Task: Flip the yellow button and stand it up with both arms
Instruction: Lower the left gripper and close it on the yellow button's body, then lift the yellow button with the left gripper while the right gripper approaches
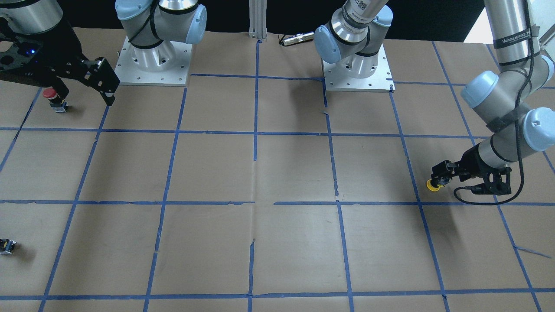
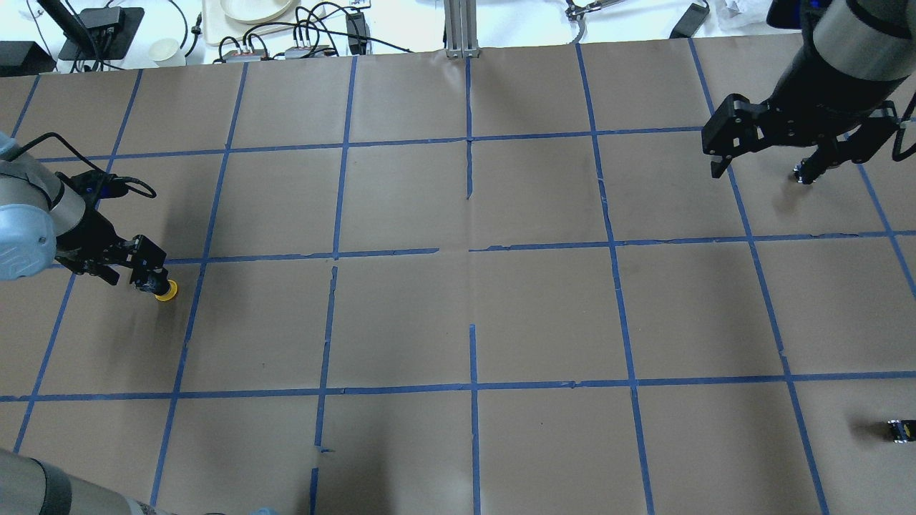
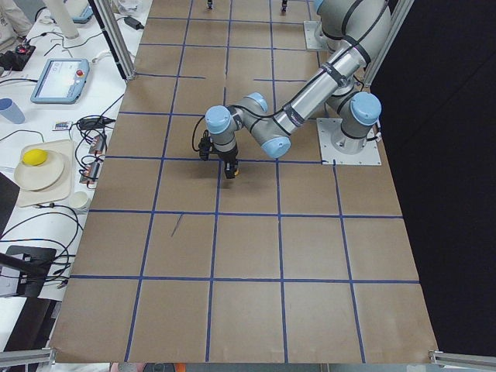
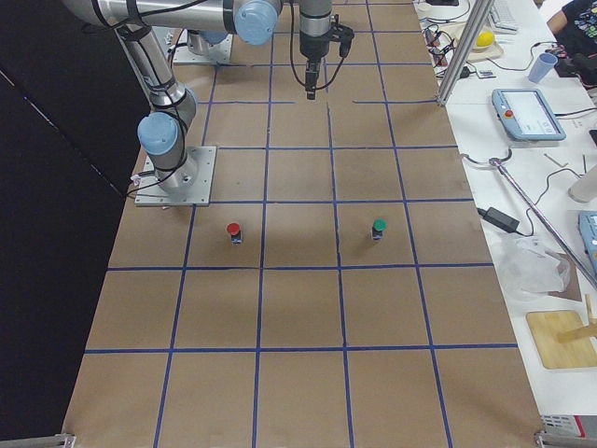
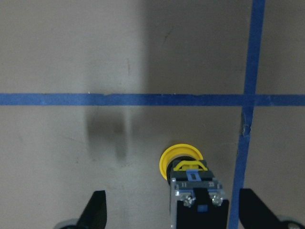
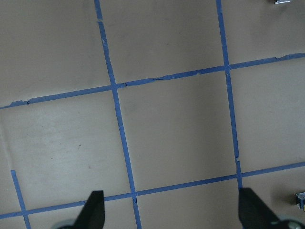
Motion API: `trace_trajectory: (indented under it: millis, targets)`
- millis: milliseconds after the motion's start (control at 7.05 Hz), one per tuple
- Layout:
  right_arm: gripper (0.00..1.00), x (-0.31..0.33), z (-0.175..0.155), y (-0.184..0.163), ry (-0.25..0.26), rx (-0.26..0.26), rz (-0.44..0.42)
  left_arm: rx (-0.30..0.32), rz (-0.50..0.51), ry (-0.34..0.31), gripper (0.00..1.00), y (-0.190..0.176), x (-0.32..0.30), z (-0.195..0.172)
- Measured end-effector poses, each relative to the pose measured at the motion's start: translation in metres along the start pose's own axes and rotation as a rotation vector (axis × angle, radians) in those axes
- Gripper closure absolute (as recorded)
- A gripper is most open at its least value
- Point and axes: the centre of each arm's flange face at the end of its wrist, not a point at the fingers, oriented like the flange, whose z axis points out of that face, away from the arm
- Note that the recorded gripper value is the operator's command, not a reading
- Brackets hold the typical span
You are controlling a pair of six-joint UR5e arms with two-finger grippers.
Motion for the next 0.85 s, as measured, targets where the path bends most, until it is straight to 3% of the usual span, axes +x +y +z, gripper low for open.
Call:
trace_trajectory:
  millis: [284, 851]
  targets:
    - [0.0, -0.0005, 0.0003, 0.0014, -0.002, -0.008, -0.002, 0.001, 0.005, 0.003, 0.13, -0.0005, 0.0045, 0.0004]
    - [0.0, -0.0013, -0.0064, -0.0024, -0.018, 0.024, 0.04, 0.007, 0.006, 0.0, 0.71, -0.0004, 0.0069, -0.0032]
